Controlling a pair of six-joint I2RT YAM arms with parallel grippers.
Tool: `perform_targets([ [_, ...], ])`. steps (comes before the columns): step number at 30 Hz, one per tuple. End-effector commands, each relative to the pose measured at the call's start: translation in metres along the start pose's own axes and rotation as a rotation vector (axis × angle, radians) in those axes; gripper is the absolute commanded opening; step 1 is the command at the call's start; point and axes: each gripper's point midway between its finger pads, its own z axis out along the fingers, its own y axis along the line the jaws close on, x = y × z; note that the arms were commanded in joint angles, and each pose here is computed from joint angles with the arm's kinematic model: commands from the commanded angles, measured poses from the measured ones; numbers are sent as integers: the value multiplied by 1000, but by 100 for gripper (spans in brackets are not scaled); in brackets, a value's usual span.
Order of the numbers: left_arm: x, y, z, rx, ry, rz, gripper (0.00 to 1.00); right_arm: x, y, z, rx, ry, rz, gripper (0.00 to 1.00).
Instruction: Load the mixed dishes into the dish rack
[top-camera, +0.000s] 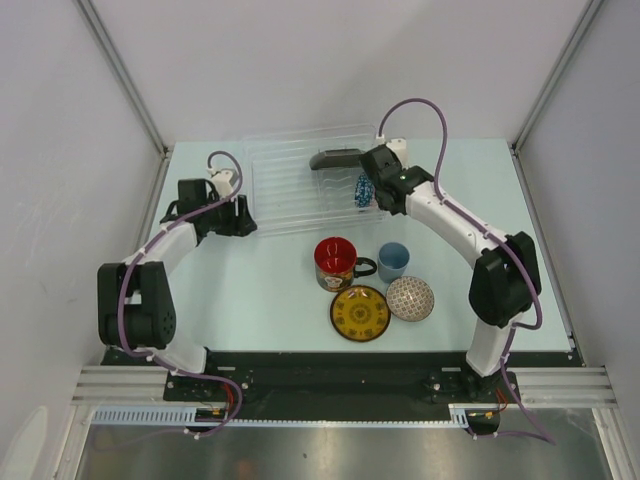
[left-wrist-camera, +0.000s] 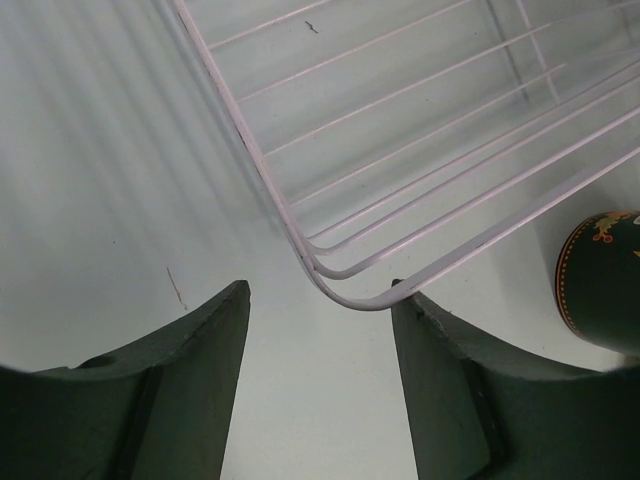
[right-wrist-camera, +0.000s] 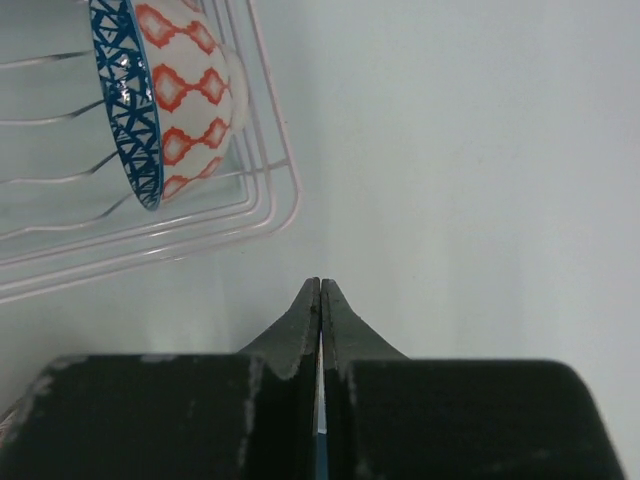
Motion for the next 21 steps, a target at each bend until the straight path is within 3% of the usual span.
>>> perform_targets([
  [1, -19, 7, 3, -25, -43, 48, 63, -20, 6, -8, -120, -16, 114, 0],
  [14, -2, 9, 4, -29, -10, 73, 62, -35, 39, 12, -289, 10, 187, 0],
  [21, -3, 9, 3, -26, -10, 71, 62, -29, 48, 21, -298, 30, 178, 0],
])
